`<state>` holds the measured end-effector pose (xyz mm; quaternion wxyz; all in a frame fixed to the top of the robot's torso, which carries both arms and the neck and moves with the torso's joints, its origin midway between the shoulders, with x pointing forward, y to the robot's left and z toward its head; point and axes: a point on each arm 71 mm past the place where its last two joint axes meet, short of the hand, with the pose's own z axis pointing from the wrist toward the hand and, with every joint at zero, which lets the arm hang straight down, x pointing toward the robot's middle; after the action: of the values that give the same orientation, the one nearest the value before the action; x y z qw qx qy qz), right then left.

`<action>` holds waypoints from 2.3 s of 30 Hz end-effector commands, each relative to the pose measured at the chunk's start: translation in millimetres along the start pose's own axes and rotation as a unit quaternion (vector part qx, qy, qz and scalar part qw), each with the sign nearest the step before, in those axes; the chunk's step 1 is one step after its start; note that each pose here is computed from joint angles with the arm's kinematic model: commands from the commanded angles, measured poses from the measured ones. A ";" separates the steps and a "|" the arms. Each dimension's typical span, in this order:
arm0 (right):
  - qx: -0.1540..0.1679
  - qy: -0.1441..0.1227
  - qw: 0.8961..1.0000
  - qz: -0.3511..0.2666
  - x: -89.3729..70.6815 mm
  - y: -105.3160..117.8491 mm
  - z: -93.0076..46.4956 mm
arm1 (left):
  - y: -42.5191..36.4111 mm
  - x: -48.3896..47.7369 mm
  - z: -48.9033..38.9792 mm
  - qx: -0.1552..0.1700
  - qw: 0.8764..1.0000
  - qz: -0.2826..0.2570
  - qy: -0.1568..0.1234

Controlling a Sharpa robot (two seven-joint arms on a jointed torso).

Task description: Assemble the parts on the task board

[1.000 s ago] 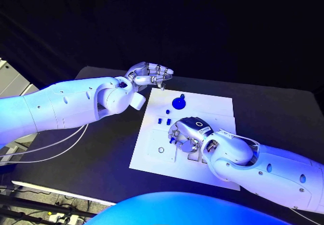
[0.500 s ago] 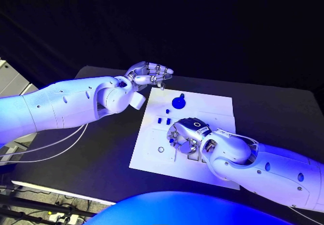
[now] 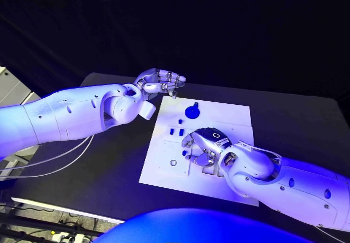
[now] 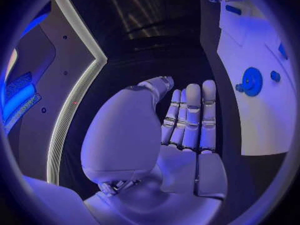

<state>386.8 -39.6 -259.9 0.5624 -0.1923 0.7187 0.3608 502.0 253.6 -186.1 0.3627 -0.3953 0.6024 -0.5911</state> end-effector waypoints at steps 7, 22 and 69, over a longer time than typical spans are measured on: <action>0.016 -0.036 0.999 0.017 -20.7 -14.4 -23.7 | -0.7 0.6 -0.9 0.000 1.000 -0.006 0.009; 0.099 0.007 0.995 0.006 -68.7 -87.3 -55.4 | -0.9 -0.6 -3.0 0.003 1.000 -0.006 0.006; 0.114 -0.016 0.993 -0.024 -59.8 -85.8 -39.6 | 1.2 -2.6 -2.9 -0.005 1.000 -0.007 0.008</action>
<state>436.4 -133.8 -227.2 0.5828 -0.1384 0.7533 0.2715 500.9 259.0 -187.8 0.3604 -0.3986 0.6054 -0.5871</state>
